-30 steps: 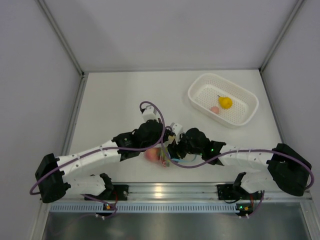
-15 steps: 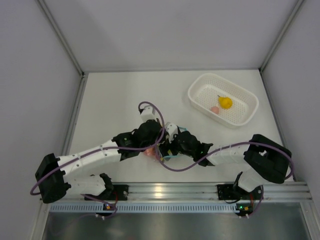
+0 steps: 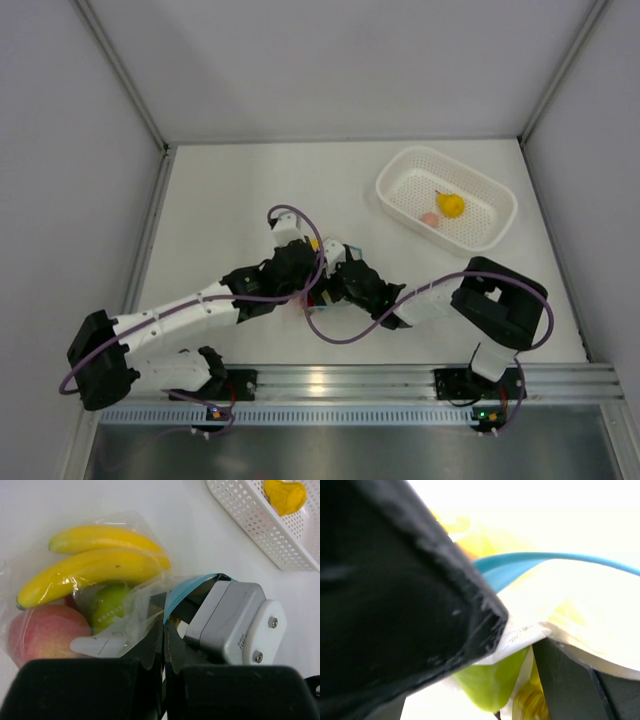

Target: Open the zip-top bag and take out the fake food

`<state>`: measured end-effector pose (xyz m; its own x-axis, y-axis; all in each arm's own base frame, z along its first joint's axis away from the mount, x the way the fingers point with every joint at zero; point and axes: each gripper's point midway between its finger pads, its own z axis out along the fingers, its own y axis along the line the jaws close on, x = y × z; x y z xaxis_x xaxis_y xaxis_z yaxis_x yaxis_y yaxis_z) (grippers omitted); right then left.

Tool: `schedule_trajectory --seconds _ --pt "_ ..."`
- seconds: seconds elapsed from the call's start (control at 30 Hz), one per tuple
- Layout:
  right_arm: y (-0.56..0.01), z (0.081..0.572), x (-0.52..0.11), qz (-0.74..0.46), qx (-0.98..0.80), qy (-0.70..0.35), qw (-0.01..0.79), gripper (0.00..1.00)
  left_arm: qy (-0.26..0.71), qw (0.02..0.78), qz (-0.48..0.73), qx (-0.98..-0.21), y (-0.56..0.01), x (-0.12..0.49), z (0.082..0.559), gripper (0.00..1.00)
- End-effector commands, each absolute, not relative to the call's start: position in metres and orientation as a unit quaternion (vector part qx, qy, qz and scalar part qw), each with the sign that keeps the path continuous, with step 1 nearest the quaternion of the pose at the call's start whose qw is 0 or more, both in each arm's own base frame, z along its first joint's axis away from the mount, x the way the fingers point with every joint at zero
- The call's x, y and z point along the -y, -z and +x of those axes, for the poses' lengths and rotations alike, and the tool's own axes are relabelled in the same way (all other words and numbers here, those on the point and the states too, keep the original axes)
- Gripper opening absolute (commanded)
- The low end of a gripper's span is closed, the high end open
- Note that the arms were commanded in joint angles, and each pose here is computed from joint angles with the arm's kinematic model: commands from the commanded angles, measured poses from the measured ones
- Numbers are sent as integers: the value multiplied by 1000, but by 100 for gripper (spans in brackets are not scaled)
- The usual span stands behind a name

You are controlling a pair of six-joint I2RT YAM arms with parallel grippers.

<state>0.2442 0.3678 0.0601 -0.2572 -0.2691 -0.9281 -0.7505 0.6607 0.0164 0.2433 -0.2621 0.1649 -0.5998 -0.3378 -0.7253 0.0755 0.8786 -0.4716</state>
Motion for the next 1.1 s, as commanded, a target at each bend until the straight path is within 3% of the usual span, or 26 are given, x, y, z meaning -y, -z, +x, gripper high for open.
schedule_trajectory --seconds 0.0,0.13,0.53,1.07 --pt "-6 232 -346 -343 -809 -183 440 93 314 423 -35 -849 -186 293 222 0" --pt "4 237 -339 -336 -824 -153 429 89 311 426 -35 -849 -186 292 222 0" --pt "32 239 -326 -318 -858 -109 388 90 302 447 -32 -842 -196 281 224 0" --pt "63 231 -317 -331 -885 -87 316 98 295 455 -21 -840 -200 279 225 0"
